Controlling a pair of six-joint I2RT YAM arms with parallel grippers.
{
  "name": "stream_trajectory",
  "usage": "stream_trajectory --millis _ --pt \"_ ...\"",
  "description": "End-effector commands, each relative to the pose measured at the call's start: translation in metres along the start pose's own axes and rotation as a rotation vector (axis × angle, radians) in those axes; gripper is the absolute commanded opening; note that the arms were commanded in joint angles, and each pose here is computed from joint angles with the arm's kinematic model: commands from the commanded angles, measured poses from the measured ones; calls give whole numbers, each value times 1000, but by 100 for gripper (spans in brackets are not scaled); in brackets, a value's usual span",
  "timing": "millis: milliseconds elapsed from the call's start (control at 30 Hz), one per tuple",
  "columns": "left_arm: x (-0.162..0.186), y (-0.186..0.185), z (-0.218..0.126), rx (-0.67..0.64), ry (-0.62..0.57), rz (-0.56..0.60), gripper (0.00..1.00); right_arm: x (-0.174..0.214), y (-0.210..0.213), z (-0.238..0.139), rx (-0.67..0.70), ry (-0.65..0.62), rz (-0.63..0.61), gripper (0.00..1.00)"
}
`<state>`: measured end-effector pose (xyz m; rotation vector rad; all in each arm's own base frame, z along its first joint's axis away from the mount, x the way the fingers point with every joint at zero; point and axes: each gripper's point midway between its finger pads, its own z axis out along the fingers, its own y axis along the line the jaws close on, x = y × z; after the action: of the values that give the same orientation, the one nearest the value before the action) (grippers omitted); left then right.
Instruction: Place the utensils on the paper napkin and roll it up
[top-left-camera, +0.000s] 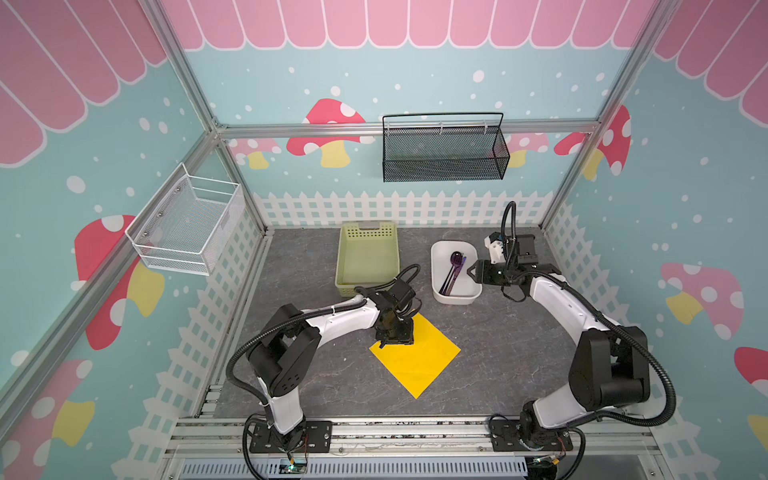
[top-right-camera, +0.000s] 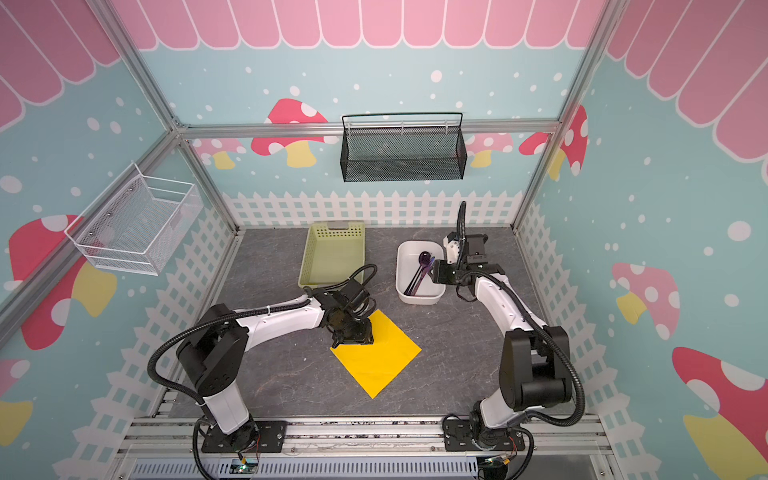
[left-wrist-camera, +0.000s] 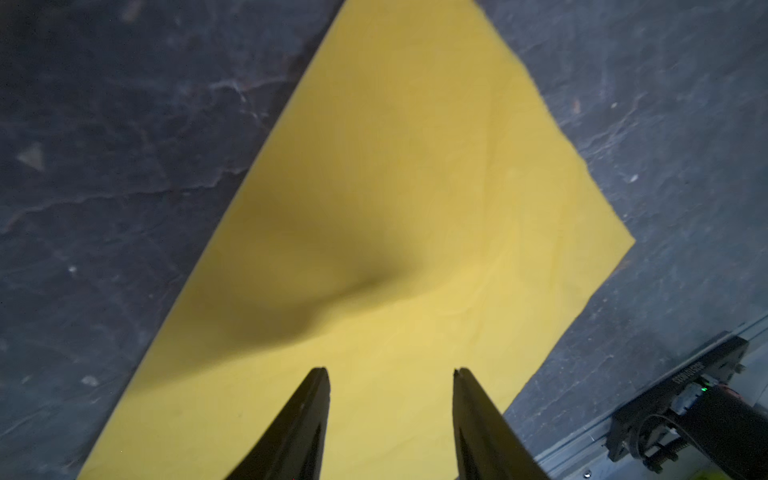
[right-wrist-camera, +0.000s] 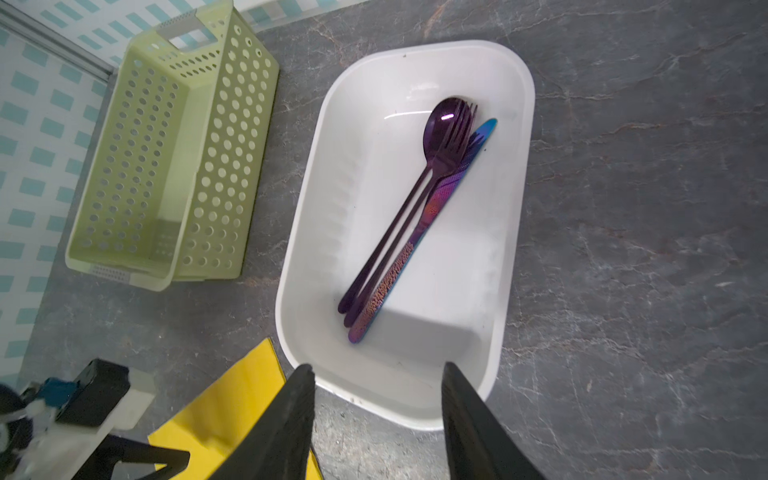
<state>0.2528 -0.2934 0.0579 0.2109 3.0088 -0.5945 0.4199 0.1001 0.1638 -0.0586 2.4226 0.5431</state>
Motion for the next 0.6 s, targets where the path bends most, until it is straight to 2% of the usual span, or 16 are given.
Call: stream_trajectory --millis 0,267,433,567 --pt "-20 -10 -45 30 -93 39 51 -6 -1 11 32 36 8 45" --pt "-57 11 -124 28 -311 130 51 -19 -9 44 141 79 19 30" --pt "-82 50 -156 -73 -419 179 50 -25 -10 63 179 101 34 25" --pt "-97 64 -173 -195 -517 297 50 -18 -13 85 222 145 47 25"
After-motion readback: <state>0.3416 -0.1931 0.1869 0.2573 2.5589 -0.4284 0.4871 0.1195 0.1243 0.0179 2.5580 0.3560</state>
